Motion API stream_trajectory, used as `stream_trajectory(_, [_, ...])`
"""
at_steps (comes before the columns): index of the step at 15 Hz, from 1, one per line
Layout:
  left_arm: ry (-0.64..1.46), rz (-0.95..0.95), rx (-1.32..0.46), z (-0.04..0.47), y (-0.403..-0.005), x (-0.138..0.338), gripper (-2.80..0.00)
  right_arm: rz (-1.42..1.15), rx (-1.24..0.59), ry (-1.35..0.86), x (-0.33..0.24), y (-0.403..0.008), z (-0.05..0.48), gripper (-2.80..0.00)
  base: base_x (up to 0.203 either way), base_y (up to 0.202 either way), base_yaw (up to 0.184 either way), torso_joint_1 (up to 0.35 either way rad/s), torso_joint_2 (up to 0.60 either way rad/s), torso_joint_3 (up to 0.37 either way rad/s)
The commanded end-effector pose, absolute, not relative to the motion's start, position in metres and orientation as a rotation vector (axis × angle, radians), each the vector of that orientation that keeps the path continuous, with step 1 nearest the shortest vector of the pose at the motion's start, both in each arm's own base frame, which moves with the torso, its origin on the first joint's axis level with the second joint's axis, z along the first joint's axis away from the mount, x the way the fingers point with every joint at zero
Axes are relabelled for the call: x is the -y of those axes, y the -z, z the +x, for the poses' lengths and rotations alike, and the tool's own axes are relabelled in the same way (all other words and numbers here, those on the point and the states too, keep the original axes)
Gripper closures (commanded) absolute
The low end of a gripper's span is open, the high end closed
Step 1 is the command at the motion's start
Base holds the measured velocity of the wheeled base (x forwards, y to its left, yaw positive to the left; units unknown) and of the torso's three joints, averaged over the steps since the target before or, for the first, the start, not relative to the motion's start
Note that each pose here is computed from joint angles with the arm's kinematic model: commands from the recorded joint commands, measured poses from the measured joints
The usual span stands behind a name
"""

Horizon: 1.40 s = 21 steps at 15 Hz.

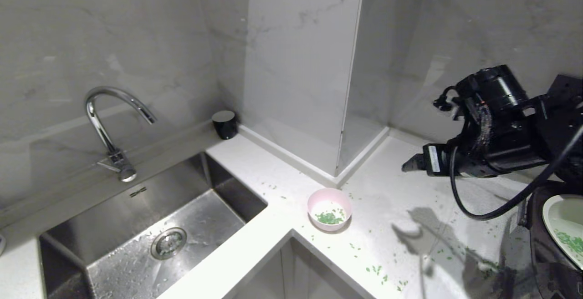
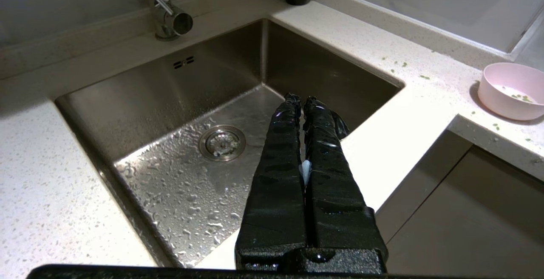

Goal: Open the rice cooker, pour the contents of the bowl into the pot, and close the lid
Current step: Turn on the tap

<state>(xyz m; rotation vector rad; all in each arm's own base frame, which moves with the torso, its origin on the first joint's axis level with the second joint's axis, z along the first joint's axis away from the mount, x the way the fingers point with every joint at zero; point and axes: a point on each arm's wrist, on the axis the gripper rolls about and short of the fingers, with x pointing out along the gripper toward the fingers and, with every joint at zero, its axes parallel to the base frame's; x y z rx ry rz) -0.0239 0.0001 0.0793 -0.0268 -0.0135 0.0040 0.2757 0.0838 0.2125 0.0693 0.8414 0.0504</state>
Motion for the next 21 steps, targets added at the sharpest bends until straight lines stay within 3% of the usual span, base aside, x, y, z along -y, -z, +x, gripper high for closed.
stream_trajectory(1, [-0.004,-0.028,0.015,-0.024,-0.079,0.000,0.00,0.089,-0.735,-0.009,-0.065,-0.241,0.250,0.00,0.000,0.000,0.000,0.000,0.00,0.000])
stream_trajectory(7, [-0.004,-0.028,0.015,-0.024,-0.079,0.000,0.00,0.099,-0.602,-0.008,-0.049,-0.268,0.193,0.00,0.000,0.000,0.000,0.000,0.00,0.000])
stream_trajectory(15, [-0.004,-0.028,0.015,-0.024,-0.079,0.000,0.00,0.091,-0.316,0.194,-0.017,-0.300,0.103,0.00,0.000,0.000,0.000,0.000,0.00,0.000])
stream_trajectory(21, [-0.006,-0.028,0.015,-0.024,-0.079,0.000,0.00,0.004,-0.153,0.365,0.007,-0.295,0.029,0.00,0.000,0.000,0.000,0.000,0.00,0.000])
